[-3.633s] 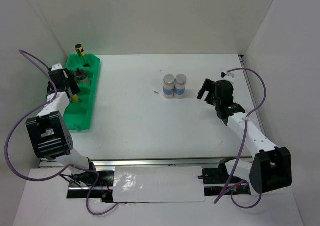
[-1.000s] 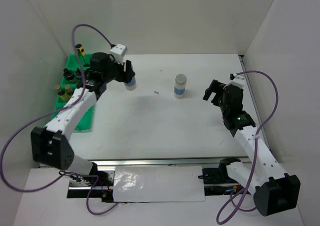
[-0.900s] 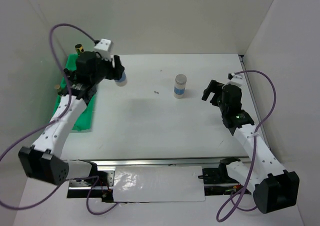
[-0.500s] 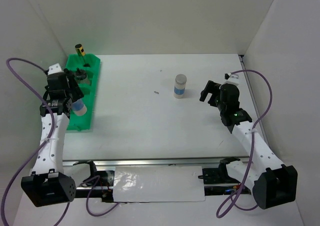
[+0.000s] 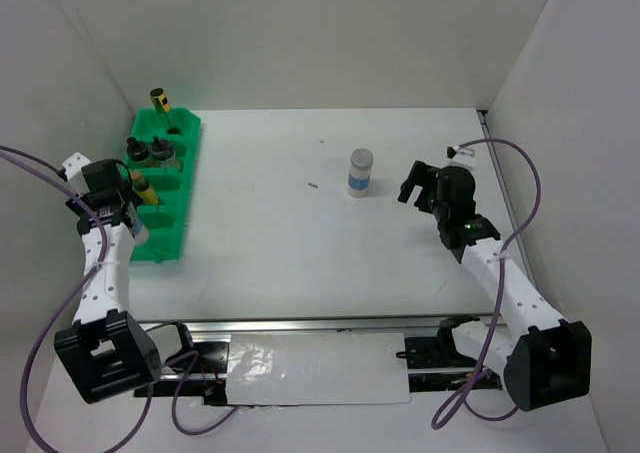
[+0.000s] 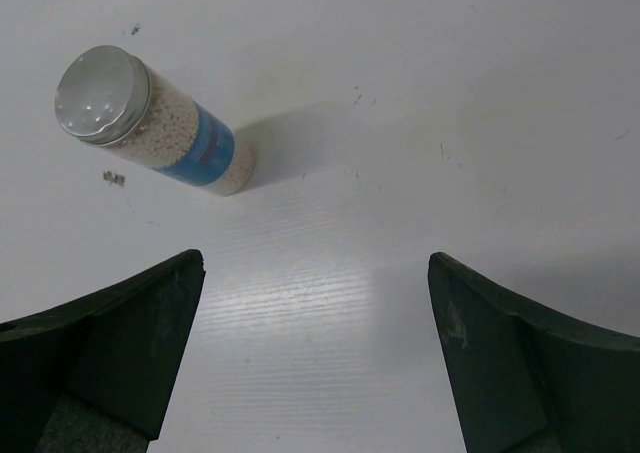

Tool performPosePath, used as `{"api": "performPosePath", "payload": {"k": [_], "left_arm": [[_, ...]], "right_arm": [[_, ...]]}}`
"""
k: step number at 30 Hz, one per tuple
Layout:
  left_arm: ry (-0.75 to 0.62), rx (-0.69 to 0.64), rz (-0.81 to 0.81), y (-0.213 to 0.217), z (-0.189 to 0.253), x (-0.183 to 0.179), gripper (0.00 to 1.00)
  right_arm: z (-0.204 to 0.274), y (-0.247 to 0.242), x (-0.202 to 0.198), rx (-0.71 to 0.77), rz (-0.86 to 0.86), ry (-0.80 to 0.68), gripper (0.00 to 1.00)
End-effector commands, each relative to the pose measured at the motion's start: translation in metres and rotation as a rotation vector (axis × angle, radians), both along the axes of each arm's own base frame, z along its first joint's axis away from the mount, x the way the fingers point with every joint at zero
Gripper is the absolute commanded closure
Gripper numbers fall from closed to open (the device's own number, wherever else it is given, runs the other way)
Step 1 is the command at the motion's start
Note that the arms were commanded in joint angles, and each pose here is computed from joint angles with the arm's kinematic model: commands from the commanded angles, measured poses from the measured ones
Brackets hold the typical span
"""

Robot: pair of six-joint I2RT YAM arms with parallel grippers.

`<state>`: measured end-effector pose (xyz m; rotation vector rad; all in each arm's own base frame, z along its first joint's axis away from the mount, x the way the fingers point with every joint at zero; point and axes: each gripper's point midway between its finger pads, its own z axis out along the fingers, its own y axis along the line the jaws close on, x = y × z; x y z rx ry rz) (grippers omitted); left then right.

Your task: Organize the condiment bottles

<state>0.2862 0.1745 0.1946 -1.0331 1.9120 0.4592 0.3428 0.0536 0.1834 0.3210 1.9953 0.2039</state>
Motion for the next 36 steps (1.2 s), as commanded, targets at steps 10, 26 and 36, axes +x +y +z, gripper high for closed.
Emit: {"api": "performPosePath", "payload": {"k": [10, 26, 36], "left_arm": [[-0.172, 0.136, 0.215, 0.057, 0.004, 0.004, 0.46], [-0.128, 0.103, 0.257, 0.064, -0.03, 0.01, 0.15], [-0.258, 0.103, 0.142, 0.04, 0.062, 0.004, 0.05]], "right_arm": [[-0.002, -0.009, 0.008, 0.0, -0.068, -0.038, 0.0], [-0.005, -0.015, 0.002, 0.005, -0.103, -0.043, 0.0], [0.001, -0.019, 0.001, 0.0, -0.109, -0.061, 0.0]]}}
